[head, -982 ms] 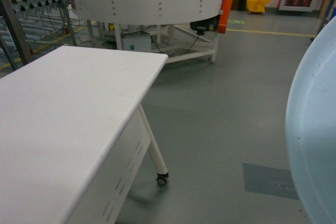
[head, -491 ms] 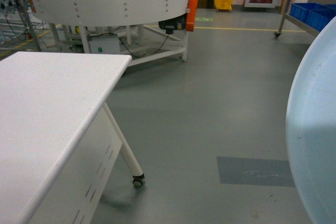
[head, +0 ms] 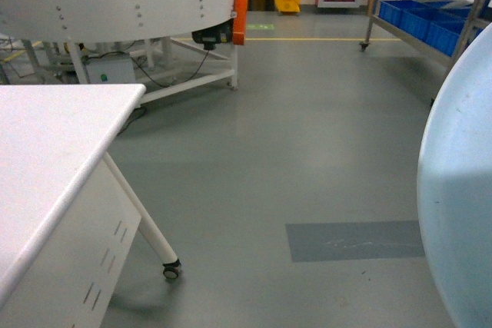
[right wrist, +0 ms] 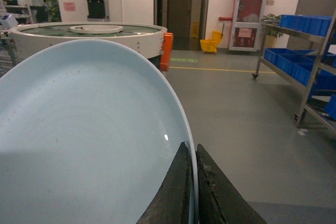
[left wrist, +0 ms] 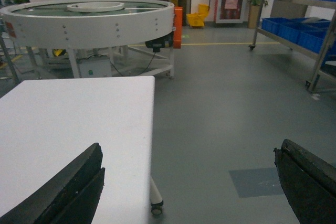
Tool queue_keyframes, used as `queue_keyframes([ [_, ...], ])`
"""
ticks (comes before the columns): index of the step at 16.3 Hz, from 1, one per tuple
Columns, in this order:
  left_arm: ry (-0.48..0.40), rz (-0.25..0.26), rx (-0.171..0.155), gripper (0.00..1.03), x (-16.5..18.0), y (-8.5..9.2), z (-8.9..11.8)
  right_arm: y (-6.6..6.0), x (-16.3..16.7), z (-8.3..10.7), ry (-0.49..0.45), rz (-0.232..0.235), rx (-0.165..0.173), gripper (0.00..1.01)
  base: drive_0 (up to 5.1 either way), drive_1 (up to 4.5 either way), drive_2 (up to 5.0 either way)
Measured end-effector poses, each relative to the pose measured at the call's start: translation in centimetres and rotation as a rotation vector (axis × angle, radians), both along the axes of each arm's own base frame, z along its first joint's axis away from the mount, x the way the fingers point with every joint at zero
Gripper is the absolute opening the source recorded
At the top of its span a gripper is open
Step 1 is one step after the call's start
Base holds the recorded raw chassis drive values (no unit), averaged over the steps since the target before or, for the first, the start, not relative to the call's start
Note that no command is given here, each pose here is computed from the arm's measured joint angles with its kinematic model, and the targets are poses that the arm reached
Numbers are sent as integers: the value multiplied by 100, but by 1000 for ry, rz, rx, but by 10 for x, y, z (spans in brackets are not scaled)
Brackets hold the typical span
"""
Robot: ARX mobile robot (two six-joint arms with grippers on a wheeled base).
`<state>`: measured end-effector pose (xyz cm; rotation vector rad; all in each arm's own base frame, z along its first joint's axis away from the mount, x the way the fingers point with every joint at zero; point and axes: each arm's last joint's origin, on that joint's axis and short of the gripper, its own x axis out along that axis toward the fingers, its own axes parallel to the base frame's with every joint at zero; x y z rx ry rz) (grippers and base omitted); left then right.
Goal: Place blue tray on left shelf second layer neatly
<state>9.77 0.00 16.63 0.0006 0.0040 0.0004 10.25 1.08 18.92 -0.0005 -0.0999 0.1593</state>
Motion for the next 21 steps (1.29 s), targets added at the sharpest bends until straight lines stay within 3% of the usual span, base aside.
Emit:
queue_keyframes([
  [5,1,0,0,98,0,0,0,0,0,0,3,0,-1,2,-136,188,-461],
  [21,0,0,0,98,0,0,0,0,0,0,1,0,-1,2,27,402,-402],
])
